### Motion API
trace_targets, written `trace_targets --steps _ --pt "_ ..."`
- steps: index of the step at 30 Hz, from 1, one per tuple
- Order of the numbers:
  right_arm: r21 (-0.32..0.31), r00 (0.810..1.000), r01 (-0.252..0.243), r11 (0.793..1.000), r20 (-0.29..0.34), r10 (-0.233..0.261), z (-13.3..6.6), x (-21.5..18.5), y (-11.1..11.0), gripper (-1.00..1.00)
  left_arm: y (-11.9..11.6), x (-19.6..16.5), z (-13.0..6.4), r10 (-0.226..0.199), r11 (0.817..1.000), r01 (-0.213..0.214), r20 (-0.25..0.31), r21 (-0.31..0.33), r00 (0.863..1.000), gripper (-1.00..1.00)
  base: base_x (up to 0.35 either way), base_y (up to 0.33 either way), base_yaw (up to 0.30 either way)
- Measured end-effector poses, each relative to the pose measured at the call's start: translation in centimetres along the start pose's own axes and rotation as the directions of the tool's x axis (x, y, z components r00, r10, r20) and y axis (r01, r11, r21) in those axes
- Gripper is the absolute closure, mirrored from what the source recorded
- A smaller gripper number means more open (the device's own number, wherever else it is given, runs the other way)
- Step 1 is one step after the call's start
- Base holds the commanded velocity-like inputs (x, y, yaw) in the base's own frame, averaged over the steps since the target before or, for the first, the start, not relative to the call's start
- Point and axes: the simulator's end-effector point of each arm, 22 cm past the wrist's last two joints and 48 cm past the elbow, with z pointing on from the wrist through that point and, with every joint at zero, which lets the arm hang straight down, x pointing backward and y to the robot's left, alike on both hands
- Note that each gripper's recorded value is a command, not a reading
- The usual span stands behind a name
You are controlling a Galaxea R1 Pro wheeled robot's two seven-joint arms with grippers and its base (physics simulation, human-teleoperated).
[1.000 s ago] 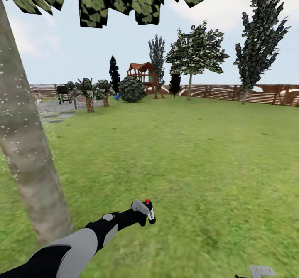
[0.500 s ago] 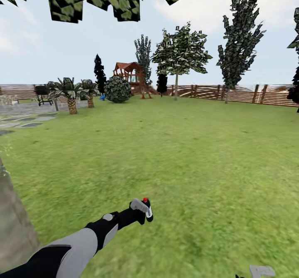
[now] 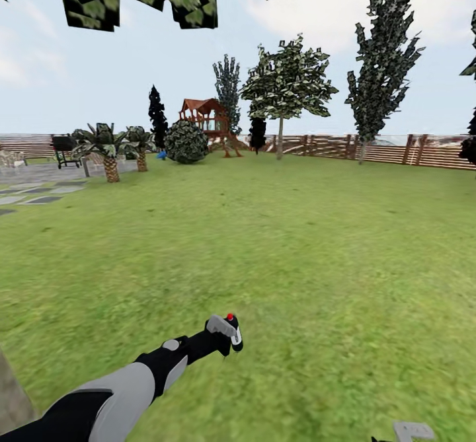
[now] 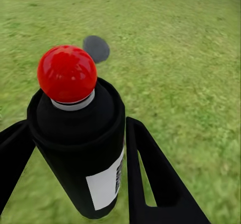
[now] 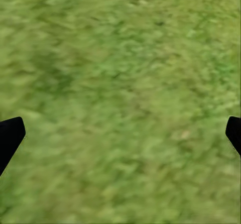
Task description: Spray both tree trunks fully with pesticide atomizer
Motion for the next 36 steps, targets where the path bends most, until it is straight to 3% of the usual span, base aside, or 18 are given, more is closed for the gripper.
trace_targets --steps 9,22,36 --pt "-0.029 1.0 -0.007 1.0 -0.002 0.007 0.0 0.1 2.3 -1.0 0.1 -0.1 0.0 0.003 1.0 -0.003 0.001 -0.003 1.0 1.0 0.329 -0.129 0.0" --pt "-0.029 1.0 -0.007 1.0 -0.004 0.007 -0.1 0.3 2.4 -1.0 0.3 -0.1 0.0 0.003 1.0 -0.003 0.001 -0.009 1.0 1.0 0.331 -0.121 0.0" --pt "-0.029 1.0 -0.007 1.0 -0.004 0.007 -0.1 0.3 2.4 -1.0 0.7 -0.1 0.0 0.003 1.0 -0.003 0.001 -0.025 1.0 1.0 0.345 -0.012 -0.051"
